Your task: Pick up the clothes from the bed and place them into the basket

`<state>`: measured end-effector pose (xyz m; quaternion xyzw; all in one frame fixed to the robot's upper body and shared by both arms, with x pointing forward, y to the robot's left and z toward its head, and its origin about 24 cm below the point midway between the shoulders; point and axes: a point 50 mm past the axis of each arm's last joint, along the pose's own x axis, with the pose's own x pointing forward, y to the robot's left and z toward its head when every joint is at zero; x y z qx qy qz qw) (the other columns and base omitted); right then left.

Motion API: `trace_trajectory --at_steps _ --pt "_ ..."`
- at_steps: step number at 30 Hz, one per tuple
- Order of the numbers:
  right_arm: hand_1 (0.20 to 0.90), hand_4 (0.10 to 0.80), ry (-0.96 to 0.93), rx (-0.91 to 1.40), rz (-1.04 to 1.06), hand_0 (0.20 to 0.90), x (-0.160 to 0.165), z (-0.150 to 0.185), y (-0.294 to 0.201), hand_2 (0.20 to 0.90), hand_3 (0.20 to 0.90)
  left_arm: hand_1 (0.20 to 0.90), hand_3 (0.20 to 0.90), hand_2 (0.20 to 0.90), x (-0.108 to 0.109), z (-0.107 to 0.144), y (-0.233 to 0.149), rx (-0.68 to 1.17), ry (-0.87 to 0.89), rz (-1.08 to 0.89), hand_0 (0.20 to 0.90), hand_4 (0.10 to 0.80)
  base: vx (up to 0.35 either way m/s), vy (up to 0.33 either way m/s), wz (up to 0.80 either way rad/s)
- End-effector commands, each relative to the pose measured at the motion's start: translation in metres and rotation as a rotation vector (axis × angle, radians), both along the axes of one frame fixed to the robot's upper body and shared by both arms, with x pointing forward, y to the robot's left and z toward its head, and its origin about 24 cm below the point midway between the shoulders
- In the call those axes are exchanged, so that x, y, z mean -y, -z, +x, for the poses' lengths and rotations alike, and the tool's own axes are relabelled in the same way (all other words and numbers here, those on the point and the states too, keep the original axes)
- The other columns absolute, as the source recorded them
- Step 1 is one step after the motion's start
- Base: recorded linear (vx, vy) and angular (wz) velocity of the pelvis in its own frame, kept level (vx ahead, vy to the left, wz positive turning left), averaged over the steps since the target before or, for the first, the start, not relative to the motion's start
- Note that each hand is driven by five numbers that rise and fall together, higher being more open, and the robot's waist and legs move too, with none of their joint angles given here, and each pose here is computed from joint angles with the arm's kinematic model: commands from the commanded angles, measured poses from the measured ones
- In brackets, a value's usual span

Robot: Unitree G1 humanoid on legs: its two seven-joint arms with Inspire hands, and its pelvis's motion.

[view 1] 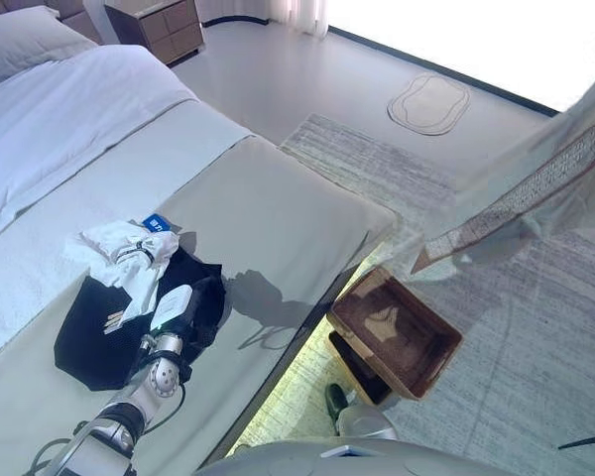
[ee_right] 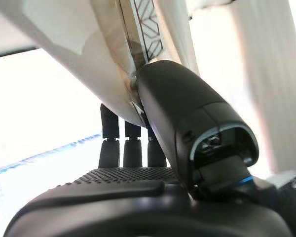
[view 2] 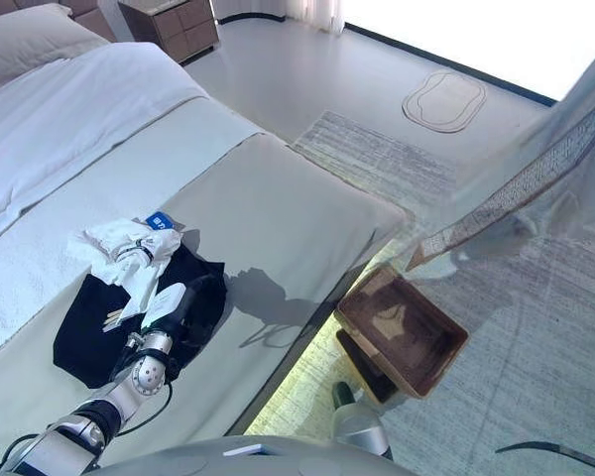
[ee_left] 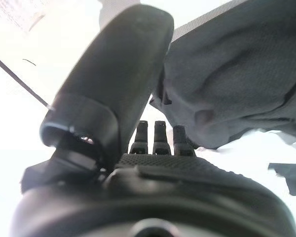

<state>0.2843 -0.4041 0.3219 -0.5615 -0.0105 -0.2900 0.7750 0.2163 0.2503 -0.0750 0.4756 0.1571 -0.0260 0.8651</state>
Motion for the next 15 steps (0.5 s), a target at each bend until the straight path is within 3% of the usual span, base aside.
trace_trajectory --at_steps 1,15 --pt "0.300 0.100 -0.040 0.245 -0.045 0.300 0.001 -0.031 -0.054 0.300 0.200 0.900 0.900 0.900 -0.010 0.011 -0.021 0.145 0.020 0.000 0.900 0.800 0.001 -0.045 -0.08" --pt "0.300 0.100 -0.132 0.026 0.021 0.300 -0.003 -0.013 0.022 0.300 0.200 0.900 0.900 0.900 -0.005 0.015 -0.026 0.189 0.036 -0.035 0.900 0.800 -0.006 -0.021 -0.01"
